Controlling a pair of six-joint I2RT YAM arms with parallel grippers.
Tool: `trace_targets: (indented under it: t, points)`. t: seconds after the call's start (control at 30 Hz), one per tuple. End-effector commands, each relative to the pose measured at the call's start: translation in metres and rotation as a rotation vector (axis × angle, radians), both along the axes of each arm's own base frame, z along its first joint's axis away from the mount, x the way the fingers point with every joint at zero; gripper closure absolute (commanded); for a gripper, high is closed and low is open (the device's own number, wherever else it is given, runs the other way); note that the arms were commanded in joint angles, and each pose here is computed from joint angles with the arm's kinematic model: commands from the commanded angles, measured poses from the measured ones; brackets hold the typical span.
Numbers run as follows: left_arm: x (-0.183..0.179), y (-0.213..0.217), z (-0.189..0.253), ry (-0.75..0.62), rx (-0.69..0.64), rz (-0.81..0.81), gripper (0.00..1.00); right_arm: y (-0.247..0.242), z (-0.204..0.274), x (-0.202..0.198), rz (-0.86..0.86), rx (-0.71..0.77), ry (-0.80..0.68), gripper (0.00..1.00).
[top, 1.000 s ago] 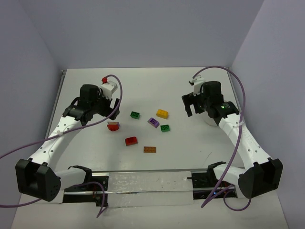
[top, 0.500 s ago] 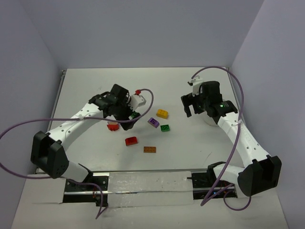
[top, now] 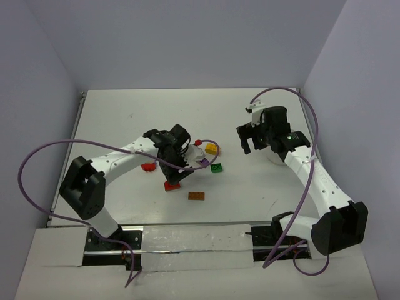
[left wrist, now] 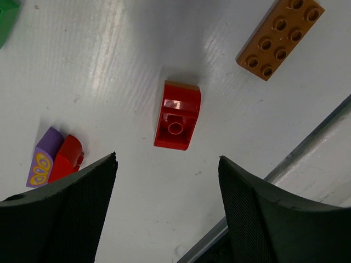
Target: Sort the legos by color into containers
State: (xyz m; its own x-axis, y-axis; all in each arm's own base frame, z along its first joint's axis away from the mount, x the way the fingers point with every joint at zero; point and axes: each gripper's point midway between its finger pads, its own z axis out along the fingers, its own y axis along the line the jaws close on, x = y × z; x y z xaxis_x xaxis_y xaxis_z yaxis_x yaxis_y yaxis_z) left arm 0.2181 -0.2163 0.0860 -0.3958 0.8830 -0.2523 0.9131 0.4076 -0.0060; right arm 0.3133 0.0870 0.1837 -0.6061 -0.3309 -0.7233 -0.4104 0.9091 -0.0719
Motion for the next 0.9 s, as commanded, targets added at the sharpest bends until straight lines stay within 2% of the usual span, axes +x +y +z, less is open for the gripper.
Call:
trace_targets:
  t: [0.0,0.13,0.4,0.87]
  points:
    - [-0.001,-0.002,-0.011,0.031,0.061,0.003,0.22,0.001,0.003,0.003,0.002,0.014,0.007,0.00]
    - [0.000,-0.005,-0.019,0.038,0.088,-0.001,0.23,0.001,0.001,0.003,0.003,0.020,0.013,0.00]
    - [0.000,-0.006,-0.030,0.071,0.134,-0.008,0.34,0.001,-0.002,0.003,0.004,0.022,0.022,0.00]
    - [-0.005,-0.009,-0.044,0.108,0.170,-0.021,0.46,0.001,-0.004,0.006,-0.002,0.023,0.032,0.00]
